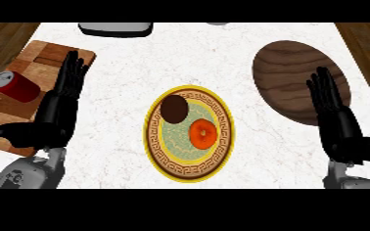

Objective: Pick the squash from the plate and place it in the bowl

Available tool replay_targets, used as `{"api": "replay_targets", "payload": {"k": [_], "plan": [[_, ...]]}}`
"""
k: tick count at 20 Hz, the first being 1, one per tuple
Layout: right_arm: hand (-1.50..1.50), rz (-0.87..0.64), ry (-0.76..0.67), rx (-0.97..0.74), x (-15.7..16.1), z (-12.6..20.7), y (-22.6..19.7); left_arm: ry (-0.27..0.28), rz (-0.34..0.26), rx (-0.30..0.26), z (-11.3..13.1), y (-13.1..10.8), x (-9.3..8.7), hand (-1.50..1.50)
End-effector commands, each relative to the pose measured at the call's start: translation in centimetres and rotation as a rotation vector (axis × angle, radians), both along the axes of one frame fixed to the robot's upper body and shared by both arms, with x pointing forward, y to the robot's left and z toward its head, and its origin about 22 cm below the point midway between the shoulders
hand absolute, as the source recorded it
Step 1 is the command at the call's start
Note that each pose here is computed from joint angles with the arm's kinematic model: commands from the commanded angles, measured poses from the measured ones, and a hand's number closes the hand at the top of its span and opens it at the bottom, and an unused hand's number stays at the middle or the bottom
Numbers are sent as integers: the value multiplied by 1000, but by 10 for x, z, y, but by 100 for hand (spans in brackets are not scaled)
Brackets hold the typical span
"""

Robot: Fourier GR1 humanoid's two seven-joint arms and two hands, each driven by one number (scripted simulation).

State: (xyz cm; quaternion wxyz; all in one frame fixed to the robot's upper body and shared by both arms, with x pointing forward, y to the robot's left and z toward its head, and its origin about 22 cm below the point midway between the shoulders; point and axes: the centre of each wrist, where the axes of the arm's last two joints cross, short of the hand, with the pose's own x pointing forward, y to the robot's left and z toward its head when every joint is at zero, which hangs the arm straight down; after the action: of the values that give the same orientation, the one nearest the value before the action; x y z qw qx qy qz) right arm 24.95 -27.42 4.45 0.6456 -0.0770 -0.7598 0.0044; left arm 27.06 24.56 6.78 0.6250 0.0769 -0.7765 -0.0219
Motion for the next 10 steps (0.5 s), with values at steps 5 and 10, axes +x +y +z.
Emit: {"api": "replay_targets", "payload": {"k": [5, 10], "plan": [[150, 508, -121, 231, 32, -1, 44, 9, 86, 182, 15, 25, 17, 0], [-150, 85, -145, 177, 8, -81, 14, 98, 87, 194, 6, 31, 12, 0]]}}
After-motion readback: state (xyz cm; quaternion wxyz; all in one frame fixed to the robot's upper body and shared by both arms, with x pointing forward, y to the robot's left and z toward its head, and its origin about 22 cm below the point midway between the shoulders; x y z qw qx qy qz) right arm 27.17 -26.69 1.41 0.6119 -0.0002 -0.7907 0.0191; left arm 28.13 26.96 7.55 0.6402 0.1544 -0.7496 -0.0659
